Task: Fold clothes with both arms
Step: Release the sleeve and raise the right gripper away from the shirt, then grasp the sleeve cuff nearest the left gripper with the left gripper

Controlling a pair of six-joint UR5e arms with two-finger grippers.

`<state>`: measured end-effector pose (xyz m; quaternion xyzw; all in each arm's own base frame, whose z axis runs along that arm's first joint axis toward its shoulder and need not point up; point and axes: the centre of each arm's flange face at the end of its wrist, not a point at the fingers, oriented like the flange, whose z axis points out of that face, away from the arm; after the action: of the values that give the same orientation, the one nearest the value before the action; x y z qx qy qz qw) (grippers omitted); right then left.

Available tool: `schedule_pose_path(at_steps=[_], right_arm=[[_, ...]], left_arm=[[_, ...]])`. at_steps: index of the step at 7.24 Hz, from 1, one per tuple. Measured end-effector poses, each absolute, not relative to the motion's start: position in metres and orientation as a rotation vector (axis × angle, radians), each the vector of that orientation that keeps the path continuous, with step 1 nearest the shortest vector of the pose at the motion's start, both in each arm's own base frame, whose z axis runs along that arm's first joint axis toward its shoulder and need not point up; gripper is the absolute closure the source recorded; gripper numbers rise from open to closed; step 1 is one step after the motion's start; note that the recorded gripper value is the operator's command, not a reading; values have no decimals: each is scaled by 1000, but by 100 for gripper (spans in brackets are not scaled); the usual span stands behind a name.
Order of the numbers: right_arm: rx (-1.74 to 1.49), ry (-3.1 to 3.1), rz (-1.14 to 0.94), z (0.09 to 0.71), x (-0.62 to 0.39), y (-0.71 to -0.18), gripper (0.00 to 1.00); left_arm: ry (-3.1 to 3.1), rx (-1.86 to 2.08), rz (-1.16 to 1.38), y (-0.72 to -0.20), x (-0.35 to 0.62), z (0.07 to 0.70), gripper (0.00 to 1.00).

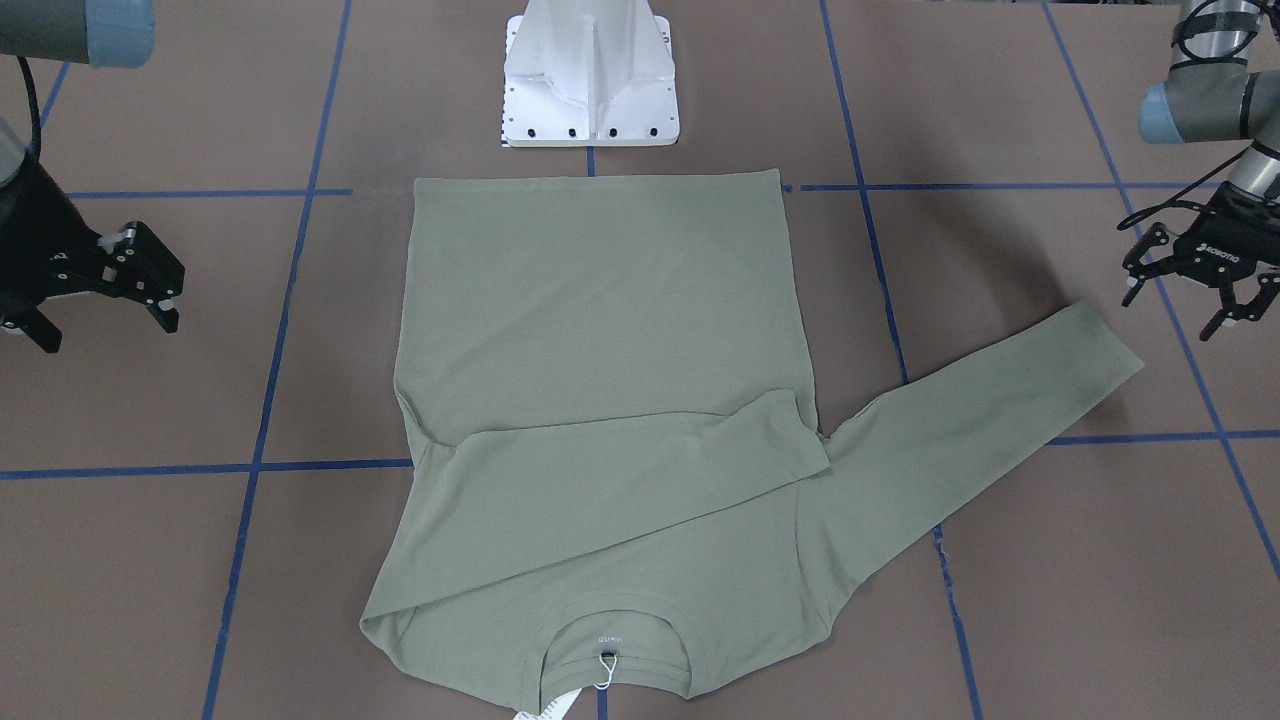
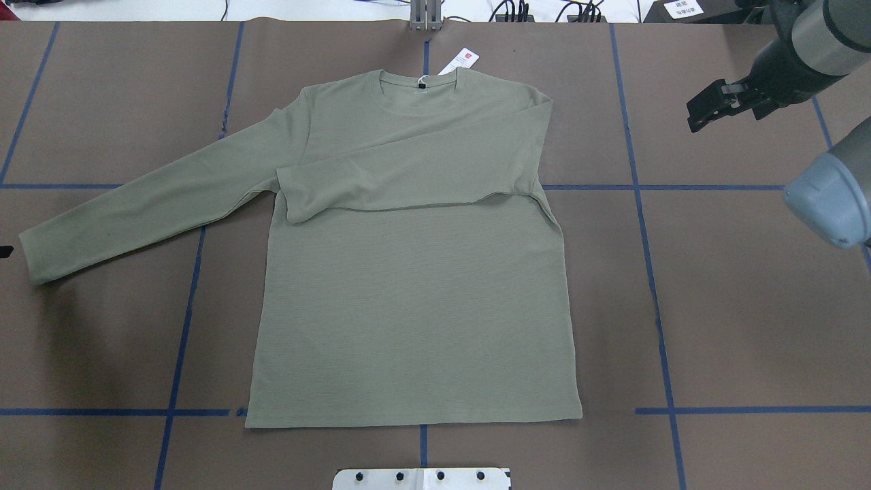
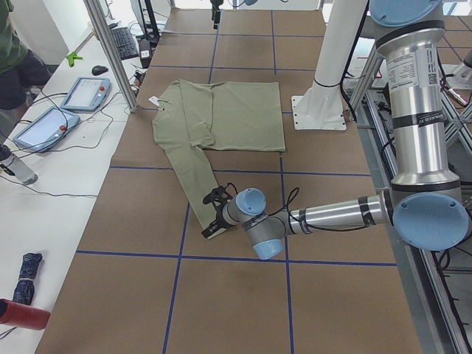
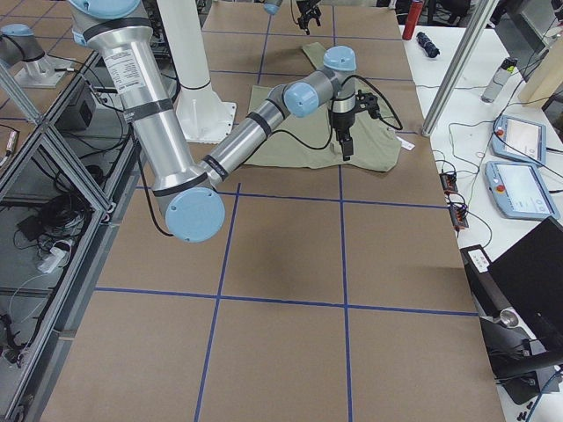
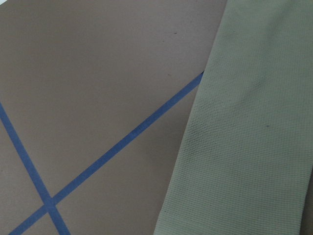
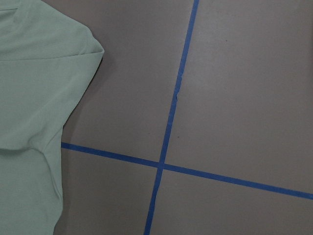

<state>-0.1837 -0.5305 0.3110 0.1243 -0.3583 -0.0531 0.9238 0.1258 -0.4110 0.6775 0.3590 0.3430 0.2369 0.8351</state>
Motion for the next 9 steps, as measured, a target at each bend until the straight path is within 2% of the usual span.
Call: schedule_pose_path(at_steps=[3,4,5,9], right_arm=[[254,-730,-104,317,-177,-527,0],[254,-730,-102,317,-177,-527,0],[253,-729,-100,318,-177,-527,0],[252,-729,-97,318,-177,-526,0]], left_arm=[[736,723,553,-394,149,686,1],[738,717,565,-391,154,687,3],[741,714,576,-389,159,687,11],[755,702,610,-383,173,688,11]])
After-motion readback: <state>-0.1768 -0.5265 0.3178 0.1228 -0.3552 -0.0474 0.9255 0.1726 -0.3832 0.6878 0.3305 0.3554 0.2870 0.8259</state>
